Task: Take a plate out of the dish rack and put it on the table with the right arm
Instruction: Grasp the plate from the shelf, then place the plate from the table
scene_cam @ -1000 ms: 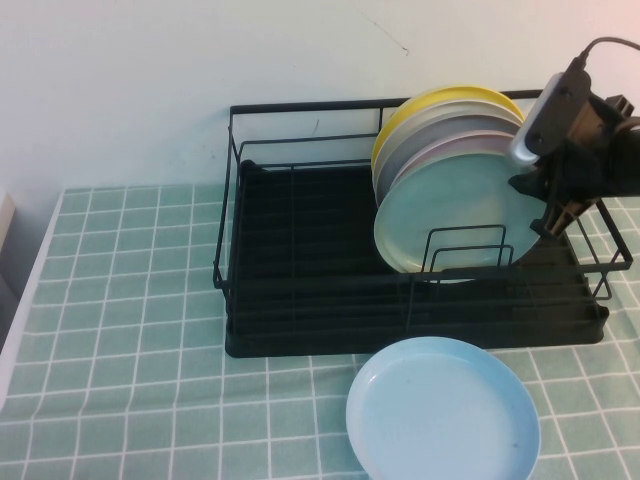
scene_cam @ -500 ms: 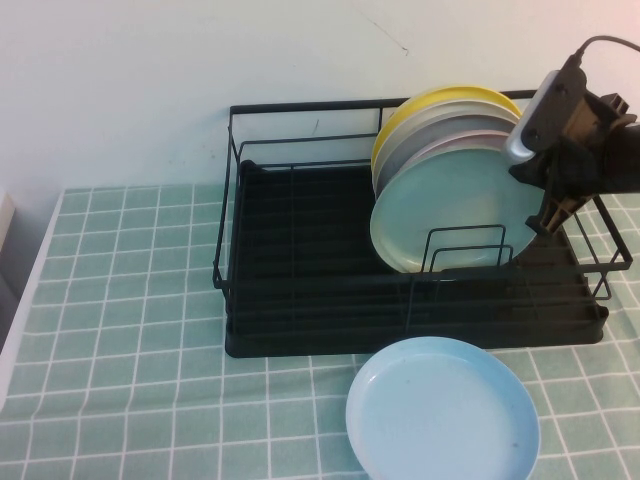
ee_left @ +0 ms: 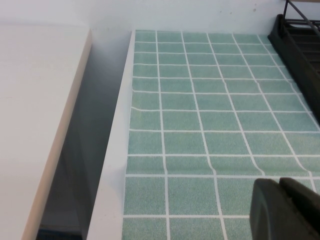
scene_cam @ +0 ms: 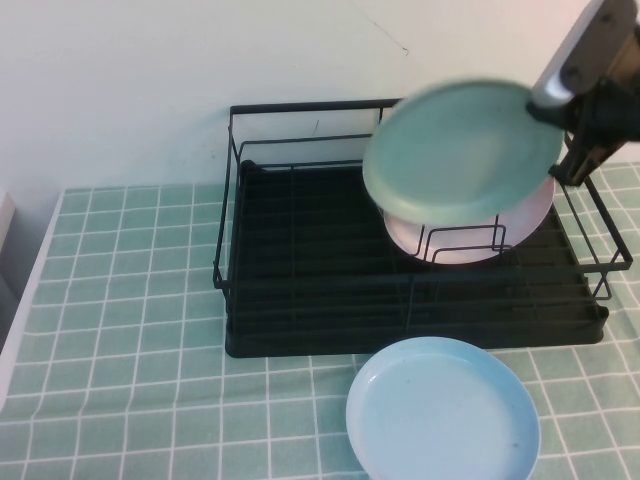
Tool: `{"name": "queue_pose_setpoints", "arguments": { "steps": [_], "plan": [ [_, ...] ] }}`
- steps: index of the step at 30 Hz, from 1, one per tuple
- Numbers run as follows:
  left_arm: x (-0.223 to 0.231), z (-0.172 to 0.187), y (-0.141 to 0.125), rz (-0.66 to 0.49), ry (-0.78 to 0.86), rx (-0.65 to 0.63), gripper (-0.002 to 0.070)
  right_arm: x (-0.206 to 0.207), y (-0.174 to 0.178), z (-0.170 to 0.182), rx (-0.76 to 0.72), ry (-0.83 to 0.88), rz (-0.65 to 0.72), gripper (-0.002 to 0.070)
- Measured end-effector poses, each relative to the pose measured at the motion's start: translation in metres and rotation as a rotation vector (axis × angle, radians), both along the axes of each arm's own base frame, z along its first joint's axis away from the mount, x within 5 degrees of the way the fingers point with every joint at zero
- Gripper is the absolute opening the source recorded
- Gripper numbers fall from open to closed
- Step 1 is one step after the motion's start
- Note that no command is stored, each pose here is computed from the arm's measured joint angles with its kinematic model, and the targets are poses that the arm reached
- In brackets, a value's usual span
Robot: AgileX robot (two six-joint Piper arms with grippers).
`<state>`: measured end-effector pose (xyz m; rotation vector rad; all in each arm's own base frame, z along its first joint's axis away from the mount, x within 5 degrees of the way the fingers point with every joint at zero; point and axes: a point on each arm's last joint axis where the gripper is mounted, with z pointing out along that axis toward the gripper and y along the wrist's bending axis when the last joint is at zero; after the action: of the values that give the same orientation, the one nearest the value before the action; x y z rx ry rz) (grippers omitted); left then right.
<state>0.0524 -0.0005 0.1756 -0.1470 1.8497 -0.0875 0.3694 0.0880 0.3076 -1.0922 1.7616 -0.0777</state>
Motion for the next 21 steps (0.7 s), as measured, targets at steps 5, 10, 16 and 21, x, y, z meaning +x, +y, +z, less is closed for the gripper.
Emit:
{"name": "queue_pose_setpoints", "arguments": {
  "steps": [5,10,16,21],
  "plan": [
    [0.0,0.0,0.0,0.0,0.0,0.0,-0.0001,-0.024,0.0,0.041,0.085,-0.075,0.021,0.0039],
    [0.0,0.0,0.0,0.0,0.0,0.0,-0.0001,-0.063,0.002,0.086,0.216,-0.123,0.07,0.0036],
    [0.0,0.0,0.0,0.0,0.0,0.0,-0.0001,-0.106,0.006,0.112,0.376,0.002,0.137,0.0034],
    [0.0,0.0,0.0,0.0,0.0,0.0,-0.0001,-0.13,0.008,0.093,0.315,0.338,0.192,0.0034]
  ]
}}
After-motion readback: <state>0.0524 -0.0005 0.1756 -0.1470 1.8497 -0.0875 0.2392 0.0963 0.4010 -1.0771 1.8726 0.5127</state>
